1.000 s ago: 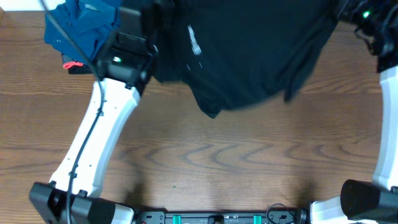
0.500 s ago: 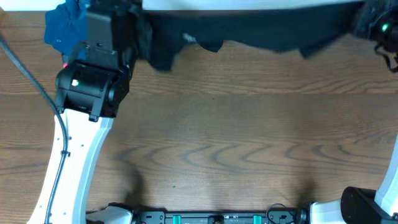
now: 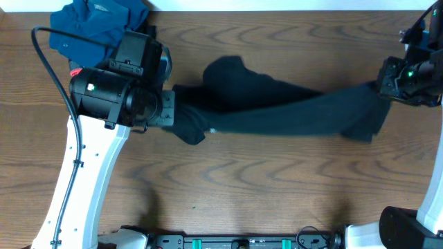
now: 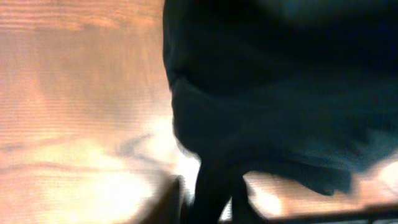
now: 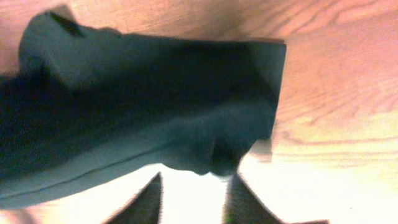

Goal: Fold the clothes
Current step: 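Lay the garment flat on the table and open both grippers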

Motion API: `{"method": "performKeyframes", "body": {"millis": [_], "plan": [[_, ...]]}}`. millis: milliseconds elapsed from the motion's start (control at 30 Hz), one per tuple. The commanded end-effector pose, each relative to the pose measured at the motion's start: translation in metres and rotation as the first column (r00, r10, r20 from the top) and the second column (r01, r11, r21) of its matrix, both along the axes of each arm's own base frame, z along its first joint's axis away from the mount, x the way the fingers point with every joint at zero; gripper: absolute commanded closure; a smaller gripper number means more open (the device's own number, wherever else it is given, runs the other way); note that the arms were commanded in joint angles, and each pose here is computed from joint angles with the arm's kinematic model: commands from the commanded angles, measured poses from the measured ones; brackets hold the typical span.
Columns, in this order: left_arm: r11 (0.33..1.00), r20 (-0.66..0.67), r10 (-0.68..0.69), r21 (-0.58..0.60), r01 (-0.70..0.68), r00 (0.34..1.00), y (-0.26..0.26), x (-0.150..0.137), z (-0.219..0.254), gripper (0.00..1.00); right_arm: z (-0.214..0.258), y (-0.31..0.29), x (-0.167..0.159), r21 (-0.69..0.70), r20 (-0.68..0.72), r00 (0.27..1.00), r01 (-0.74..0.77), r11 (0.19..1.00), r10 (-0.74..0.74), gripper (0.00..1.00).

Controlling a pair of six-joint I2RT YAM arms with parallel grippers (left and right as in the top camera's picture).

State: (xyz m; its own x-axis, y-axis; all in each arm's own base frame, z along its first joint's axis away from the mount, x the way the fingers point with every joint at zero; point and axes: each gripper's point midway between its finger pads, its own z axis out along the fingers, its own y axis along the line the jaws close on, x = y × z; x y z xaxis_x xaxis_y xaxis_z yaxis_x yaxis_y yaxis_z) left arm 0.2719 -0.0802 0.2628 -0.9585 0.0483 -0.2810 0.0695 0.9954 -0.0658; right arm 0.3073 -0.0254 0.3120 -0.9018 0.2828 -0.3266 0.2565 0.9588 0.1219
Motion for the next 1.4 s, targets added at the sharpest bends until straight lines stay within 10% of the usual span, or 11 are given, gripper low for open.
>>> {"method": "performKeyframes", "body": {"millis": [0,67,700,1367], "plan": [[1.000,-0.040,0.028,-0.012,-0.028,0.999,0.001,-0.010,-0.002,0.28,-0.001,-0.002,-0.004,-0.015,-0.007,1.000,-0.008,1.000,0.008,0.01],[1.000,-0.050,0.028,-0.009,-0.029,0.998,0.002,-0.013,-0.002,0.02,-0.001,-0.002,-0.003,-0.015,-0.006,1.000,-0.007,1.000,0.007,0.01],[0.991,-0.139,-0.072,-0.120,0.056,0.988,-0.030,0.002,-0.049,0.01,-0.003,-0.005,0.016,-0.021,0.041,0.999,-0.007,1.000,0.008,0.01],[0.972,0.138,-0.209,-0.084,0.221,0.968,-0.066,0.143,-0.133,0.02,-0.104,-0.002,0.084,0.064,-0.045,0.999,0.025,0.998,-0.023,0.06]]}}
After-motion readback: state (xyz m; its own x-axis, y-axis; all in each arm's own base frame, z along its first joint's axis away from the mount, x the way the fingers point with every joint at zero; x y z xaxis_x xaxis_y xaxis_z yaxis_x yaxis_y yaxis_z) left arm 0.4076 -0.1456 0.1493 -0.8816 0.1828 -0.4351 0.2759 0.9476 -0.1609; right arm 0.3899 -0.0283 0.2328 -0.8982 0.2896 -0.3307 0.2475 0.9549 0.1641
